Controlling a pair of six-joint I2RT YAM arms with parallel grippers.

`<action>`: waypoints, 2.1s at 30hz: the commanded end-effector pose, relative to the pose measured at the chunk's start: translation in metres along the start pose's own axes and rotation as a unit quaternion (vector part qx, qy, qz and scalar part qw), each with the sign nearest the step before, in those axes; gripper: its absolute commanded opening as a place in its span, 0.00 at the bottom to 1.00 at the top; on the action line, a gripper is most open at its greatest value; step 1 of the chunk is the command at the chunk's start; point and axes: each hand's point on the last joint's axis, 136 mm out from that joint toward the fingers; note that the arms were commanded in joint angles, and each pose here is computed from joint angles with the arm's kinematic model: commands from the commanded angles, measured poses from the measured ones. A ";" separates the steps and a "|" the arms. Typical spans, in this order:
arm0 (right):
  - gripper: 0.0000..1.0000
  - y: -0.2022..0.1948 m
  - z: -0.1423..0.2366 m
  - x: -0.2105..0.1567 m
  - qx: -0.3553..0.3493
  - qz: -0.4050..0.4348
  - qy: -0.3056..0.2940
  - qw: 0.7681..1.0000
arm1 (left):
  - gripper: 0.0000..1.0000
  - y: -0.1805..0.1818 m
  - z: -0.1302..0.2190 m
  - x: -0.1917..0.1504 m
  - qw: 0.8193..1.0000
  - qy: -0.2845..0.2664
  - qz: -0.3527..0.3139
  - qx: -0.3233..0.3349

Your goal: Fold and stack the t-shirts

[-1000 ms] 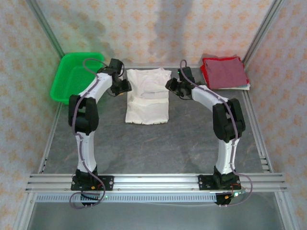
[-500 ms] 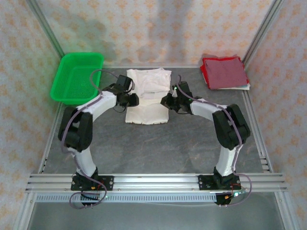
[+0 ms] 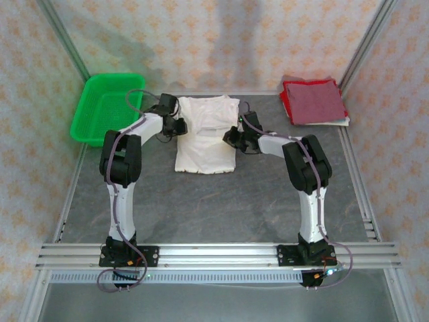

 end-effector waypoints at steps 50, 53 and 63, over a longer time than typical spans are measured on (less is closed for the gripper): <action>0.33 -0.006 0.085 -0.080 0.050 0.001 0.031 0.998 | 0.29 -0.039 0.088 -0.161 0.995 0.015 0.098 -0.028; 0.34 -0.007 0.083 -0.079 0.048 0.000 0.029 0.998 | 0.32 -0.041 0.078 -0.166 0.994 0.028 0.101 -0.034; 0.34 -0.009 0.081 -0.081 0.050 0.000 0.034 0.998 | 0.37 -0.049 0.062 -0.166 0.995 0.039 0.083 -0.031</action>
Point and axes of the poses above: each hand's point on the last joint's axis, 136 mm out from that joint toward the fingers, its own z axis back along the fingers, its own y axis along the line the jaws close on, x = y × z, and after that the axes turned 14 degrees about -z, right-handed
